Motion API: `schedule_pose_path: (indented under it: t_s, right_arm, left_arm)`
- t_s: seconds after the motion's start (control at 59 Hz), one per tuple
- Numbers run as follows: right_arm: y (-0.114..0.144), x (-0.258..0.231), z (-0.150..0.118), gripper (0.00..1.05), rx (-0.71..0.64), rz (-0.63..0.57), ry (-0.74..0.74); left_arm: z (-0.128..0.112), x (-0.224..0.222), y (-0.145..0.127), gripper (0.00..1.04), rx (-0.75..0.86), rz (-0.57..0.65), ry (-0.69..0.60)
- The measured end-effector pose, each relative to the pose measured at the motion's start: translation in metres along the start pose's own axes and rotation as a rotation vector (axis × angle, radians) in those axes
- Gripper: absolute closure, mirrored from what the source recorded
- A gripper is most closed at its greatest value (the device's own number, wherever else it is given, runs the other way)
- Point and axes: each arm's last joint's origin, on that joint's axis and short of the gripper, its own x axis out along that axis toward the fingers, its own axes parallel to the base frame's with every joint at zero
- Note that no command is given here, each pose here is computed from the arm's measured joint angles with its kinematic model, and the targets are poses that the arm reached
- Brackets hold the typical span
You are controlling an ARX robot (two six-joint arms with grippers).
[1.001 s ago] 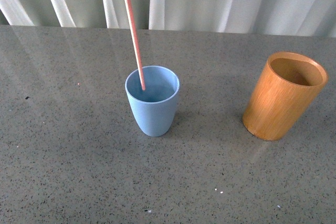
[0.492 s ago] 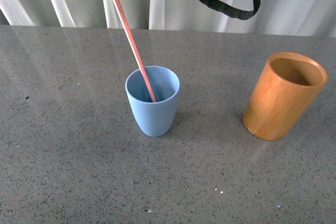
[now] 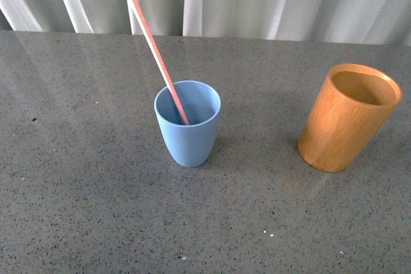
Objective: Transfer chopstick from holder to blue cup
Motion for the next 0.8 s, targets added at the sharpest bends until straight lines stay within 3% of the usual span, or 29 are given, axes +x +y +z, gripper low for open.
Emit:
schedule_pose_path:
  t_s: [0.119, 0.221, 0.288, 0.39, 0.441, 0.797]
  right_arm:
    - [-0.058, -0.050, -0.009, 0.10, -0.007, -0.363, 0.026]
    - [-0.075, -0.071, -0.013, 0.10, -0.008, -0.476, 0.018]
    - [-0.075, -0.072, -0.012, 0.10, -0.007, -0.459, 0.007]
    - [-0.076, -0.081, -0.023, 0.28, 0.001, -0.243, -0.085]
    - [-0.076, -0.088, -0.031, 0.35, -0.001, -0.204, -0.091]
    - [-0.084, -0.134, -0.068, 1.01, -0.001, -0.193, -0.092]
  left_arm:
    - [0.000, 0.000, 0.000, 0.07, 0.000, 0.000, 0.000]
    - [0.000, 0.000, 0.000, 0.07, 0.000, 0.000, 0.000]
    - [0.000, 0.000, 0.000, 0.07, 0.000, -0.002, 0.000]
    - [0.000, 0.000, 0.000, 0.07, 0.000, 0.000, 0.000]
    - [0.000, 0.000, 0.000, 0.07, 0.000, 0.001, 0.000]
    - [0.000, 0.000, 0.000, 0.07, 0.000, 0.000, 0.000]
